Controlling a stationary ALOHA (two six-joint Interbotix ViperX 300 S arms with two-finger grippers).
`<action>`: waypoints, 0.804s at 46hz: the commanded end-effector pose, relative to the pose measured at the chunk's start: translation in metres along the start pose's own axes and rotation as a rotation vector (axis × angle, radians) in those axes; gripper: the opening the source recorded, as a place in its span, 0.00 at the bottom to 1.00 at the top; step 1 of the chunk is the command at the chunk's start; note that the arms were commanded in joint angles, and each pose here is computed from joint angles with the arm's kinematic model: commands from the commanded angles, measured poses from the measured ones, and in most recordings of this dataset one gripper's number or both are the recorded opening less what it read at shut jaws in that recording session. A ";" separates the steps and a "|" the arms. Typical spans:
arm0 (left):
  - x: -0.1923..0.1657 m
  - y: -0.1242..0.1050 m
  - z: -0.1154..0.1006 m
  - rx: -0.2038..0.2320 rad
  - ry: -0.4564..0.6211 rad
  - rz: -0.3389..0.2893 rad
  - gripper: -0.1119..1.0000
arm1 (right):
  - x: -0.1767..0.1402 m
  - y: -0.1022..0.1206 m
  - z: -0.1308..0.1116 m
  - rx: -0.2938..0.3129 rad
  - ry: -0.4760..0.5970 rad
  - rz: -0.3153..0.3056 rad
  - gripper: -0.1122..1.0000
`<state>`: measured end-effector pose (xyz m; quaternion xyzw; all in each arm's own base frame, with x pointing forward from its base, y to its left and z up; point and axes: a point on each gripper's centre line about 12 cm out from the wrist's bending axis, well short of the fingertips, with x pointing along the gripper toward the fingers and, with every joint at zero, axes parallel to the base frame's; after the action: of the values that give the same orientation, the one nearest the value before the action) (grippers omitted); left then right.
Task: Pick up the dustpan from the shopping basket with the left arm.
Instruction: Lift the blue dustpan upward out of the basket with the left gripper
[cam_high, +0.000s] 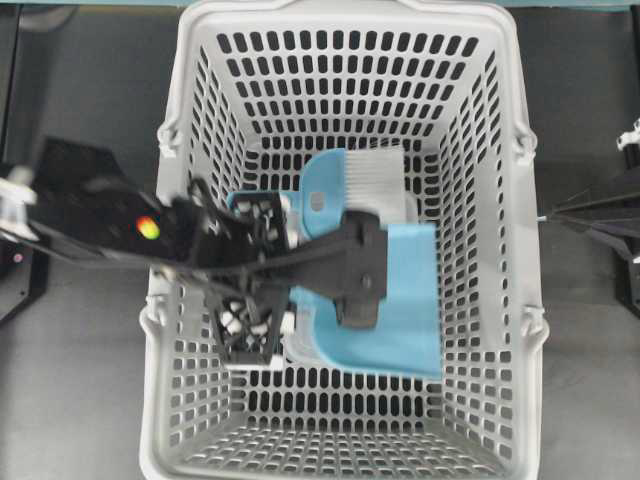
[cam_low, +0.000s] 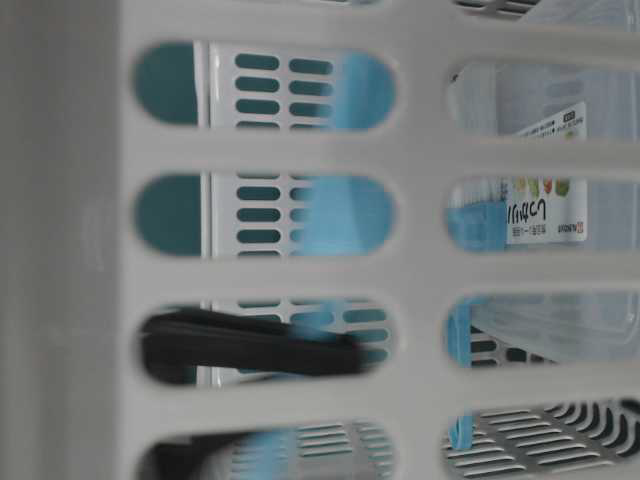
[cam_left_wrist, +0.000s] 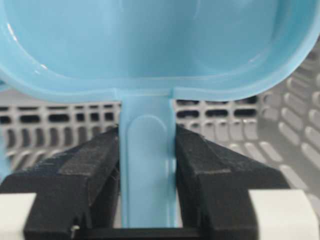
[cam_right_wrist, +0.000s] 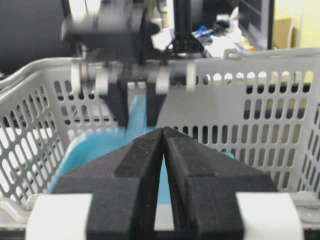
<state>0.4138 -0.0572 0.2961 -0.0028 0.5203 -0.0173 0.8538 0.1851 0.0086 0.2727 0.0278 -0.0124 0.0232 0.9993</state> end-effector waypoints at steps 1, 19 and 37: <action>-0.051 0.009 0.019 -0.021 -0.102 0.003 0.35 | 0.000 0.001 0.003 0.008 -0.011 0.003 0.10; -0.140 0.033 0.051 -0.069 -0.239 0.026 0.35 | -0.001 0.001 0.003 0.008 -0.014 0.003 0.10; -0.142 0.030 0.051 -0.042 -0.242 0.025 0.35 | -0.001 0.001 0.004 0.008 -0.018 0.004 0.10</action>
<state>0.4014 -0.0225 0.4282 -0.0172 0.4353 0.0066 0.9001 0.1827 0.0088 0.2742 0.0303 -0.0185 0.0242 0.9991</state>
